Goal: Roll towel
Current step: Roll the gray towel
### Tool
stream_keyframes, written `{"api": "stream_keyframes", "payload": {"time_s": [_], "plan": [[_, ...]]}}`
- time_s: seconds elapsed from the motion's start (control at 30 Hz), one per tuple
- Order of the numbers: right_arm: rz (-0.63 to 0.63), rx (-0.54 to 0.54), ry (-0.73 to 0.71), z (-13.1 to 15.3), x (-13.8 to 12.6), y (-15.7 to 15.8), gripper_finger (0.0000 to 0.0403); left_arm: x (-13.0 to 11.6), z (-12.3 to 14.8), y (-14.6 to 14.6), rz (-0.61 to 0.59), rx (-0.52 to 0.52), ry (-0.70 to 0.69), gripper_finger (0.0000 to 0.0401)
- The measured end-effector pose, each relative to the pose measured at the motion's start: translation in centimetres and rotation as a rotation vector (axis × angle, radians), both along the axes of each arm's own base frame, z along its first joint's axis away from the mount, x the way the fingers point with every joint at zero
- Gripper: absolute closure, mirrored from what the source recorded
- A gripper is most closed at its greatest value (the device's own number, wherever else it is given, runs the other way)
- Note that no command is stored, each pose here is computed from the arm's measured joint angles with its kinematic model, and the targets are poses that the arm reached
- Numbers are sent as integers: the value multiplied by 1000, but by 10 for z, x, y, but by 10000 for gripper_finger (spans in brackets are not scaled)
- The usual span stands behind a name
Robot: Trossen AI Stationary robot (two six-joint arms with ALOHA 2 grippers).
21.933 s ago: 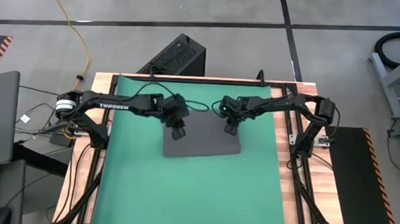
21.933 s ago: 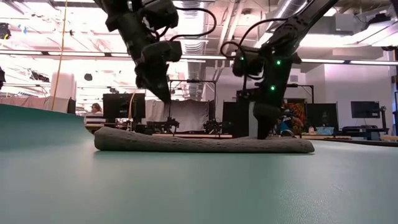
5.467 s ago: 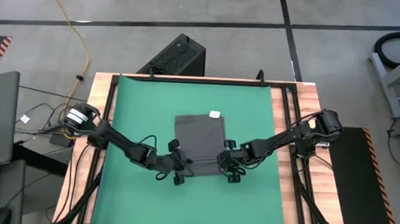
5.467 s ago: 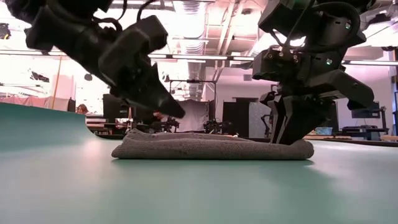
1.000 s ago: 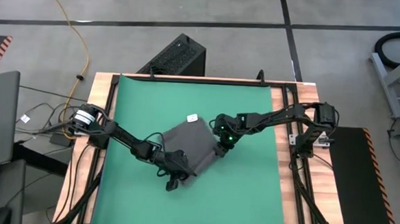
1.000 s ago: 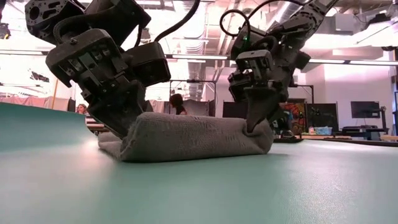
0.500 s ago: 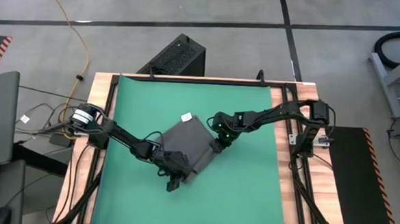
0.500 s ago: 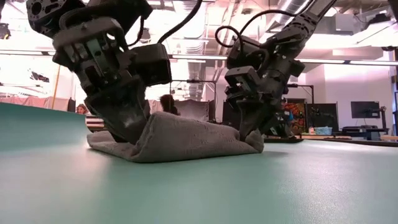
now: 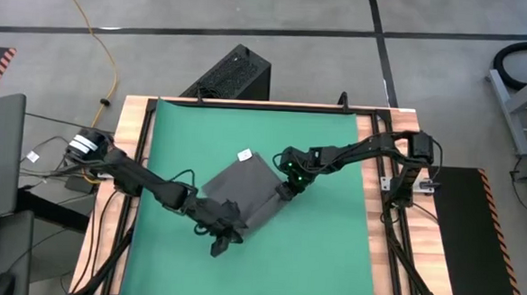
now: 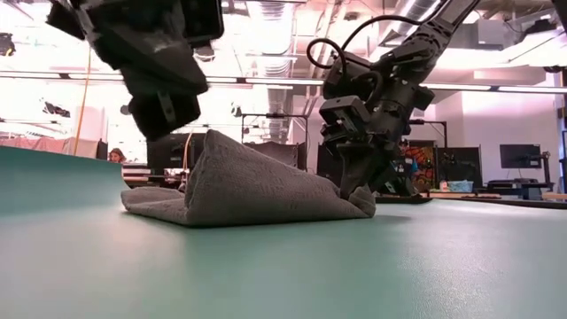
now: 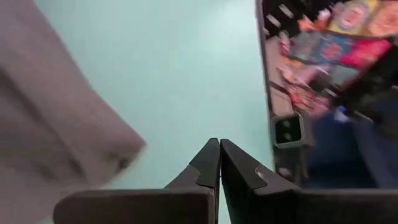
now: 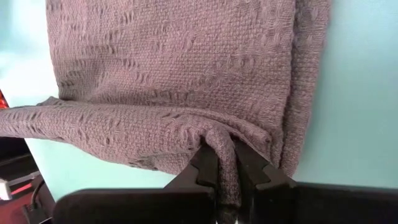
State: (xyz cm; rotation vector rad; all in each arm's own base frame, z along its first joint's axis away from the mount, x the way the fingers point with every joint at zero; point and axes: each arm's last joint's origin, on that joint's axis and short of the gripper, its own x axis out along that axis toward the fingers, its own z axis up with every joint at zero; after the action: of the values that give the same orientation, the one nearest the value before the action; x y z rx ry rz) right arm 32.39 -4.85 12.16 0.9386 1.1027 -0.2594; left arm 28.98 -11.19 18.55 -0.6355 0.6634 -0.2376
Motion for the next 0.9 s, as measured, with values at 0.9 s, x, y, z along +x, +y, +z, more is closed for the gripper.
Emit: {"api": "stream_keyframes", "payload": {"time_s": [0.9], "plan": [[-6,-11,-15,0,2,0,370,26,21,-5,-46,588,-90,401]]}}
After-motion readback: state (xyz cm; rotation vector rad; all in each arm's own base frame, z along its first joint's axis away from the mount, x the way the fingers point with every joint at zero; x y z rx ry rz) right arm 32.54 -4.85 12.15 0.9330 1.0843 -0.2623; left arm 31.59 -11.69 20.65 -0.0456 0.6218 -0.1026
